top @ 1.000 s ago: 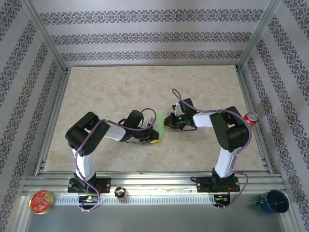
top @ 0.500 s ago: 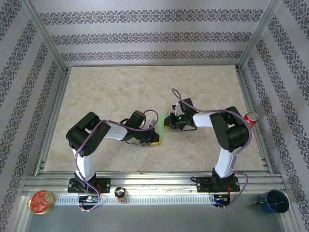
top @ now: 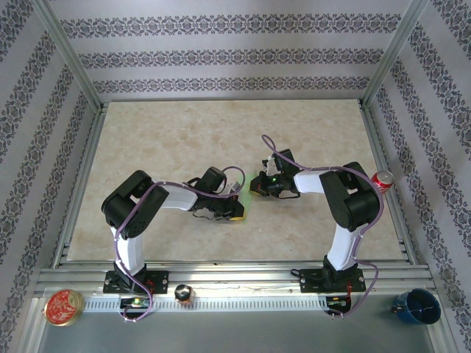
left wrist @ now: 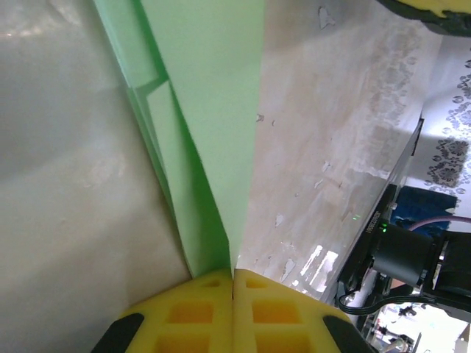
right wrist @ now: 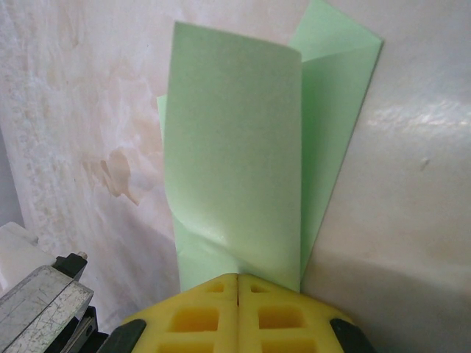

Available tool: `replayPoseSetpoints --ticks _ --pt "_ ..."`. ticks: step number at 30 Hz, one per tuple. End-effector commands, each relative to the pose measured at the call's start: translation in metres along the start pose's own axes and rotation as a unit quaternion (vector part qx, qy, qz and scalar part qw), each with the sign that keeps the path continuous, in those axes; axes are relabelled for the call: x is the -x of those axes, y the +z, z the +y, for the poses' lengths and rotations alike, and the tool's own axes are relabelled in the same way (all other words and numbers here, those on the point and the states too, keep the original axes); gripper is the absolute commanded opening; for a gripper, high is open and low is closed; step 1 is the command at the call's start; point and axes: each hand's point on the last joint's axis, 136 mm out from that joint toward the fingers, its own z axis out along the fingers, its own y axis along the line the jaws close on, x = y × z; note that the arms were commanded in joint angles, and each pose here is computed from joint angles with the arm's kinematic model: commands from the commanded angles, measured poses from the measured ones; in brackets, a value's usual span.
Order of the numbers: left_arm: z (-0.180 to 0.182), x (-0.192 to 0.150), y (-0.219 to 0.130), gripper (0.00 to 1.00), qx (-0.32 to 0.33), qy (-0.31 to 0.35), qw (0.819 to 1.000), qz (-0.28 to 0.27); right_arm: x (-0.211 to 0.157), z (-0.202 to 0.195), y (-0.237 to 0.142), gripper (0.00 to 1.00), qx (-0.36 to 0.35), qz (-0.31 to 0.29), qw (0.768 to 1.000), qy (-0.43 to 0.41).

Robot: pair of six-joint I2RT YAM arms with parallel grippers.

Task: Fold a paper plane with a square sheet of paper (pick it up from the middle)
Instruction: Fold the wing for the fifth time at the center of the table.

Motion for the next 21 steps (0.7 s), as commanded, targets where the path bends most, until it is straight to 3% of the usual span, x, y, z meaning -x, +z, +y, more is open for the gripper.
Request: replayPoseSetpoints --ticks 1,21 --pt "0.016 -0.031 0.008 0.05 0.033 -0.016 0.998 0.056 -0.031 -0.035 0.015 0.07 -0.064 0.042 0.997 0.018" --pt "0.01 -0.033 0.008 0.08 0.022 -0.015 0.998 0.059 -0.03 -0.037 0.017 0.06 -0.069 0.046 0.996 0.018"
